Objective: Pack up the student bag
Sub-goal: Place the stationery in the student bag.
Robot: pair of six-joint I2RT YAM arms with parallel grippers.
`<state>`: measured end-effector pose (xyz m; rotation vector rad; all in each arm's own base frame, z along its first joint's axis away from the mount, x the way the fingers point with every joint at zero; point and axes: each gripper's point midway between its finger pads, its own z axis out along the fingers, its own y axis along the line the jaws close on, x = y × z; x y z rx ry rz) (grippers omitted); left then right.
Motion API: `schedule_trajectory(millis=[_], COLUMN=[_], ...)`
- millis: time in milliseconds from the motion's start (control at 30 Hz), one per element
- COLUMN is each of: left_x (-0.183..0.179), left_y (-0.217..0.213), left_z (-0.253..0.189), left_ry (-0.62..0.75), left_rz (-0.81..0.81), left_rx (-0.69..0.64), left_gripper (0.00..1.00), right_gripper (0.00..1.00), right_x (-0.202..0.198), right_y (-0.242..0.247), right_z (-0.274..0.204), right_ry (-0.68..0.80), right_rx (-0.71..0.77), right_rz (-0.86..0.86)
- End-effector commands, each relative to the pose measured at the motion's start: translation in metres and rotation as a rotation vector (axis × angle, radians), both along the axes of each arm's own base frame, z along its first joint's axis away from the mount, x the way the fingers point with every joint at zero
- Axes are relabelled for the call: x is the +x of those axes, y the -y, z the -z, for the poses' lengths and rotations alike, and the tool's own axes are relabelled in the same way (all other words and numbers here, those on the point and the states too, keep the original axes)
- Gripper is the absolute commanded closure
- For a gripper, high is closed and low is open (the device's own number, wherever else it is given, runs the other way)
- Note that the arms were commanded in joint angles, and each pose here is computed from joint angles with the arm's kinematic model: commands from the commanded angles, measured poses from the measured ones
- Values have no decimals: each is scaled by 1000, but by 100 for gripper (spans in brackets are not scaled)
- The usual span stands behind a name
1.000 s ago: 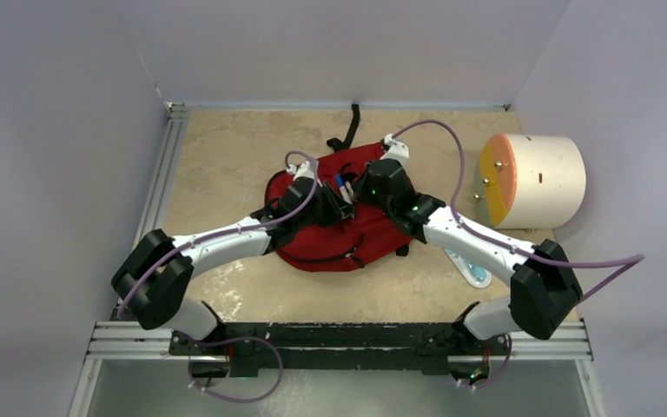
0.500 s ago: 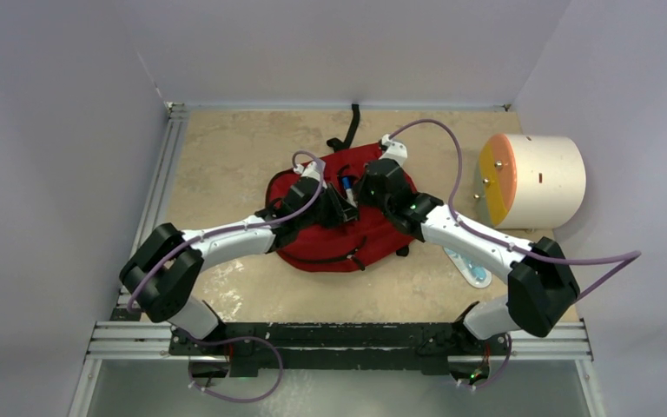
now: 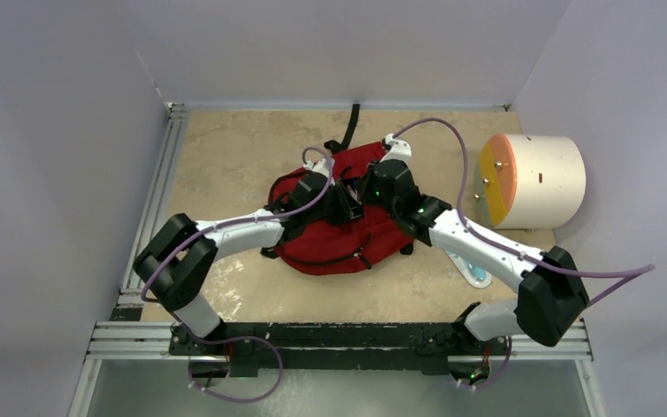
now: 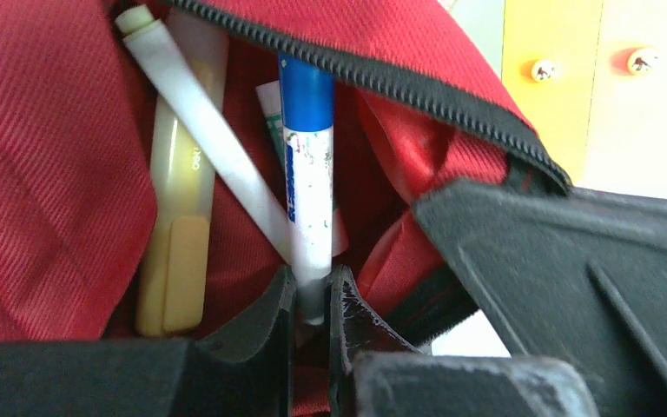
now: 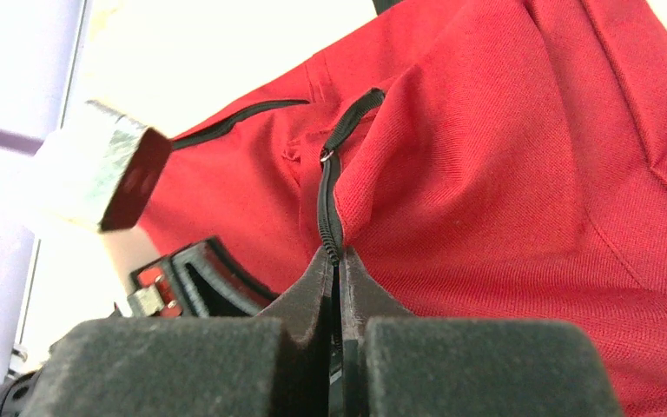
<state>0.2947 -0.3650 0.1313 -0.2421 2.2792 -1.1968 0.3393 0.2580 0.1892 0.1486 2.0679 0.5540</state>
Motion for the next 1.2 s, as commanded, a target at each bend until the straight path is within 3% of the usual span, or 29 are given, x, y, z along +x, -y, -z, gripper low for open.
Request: schedule_trajectory(millis=[0,167,367,733,1167], left_x=[-20,-7,-2,-22,-34], left_y=[22,39,32,-29,-83], left_z=[4,-17,-29,-37,-16], left_ry=[-41,6,11,-8,-77], left_rz=[152,190,174,50,-59], left_rx=[16,-10,24,148,237], left_gripper=[100,99,81,56,53], right_gripper=[100,100,100,100,100], right_x=[12,5,0,-1,-6], right_y=[-8,-3,1,3,0], right_z=[-93,-87,-79,-72,-58], right_ry=[259,253,230,209,172], right_rx=[193,196,210,200,191], right_rz=[-24,-25,-11,1,-26])
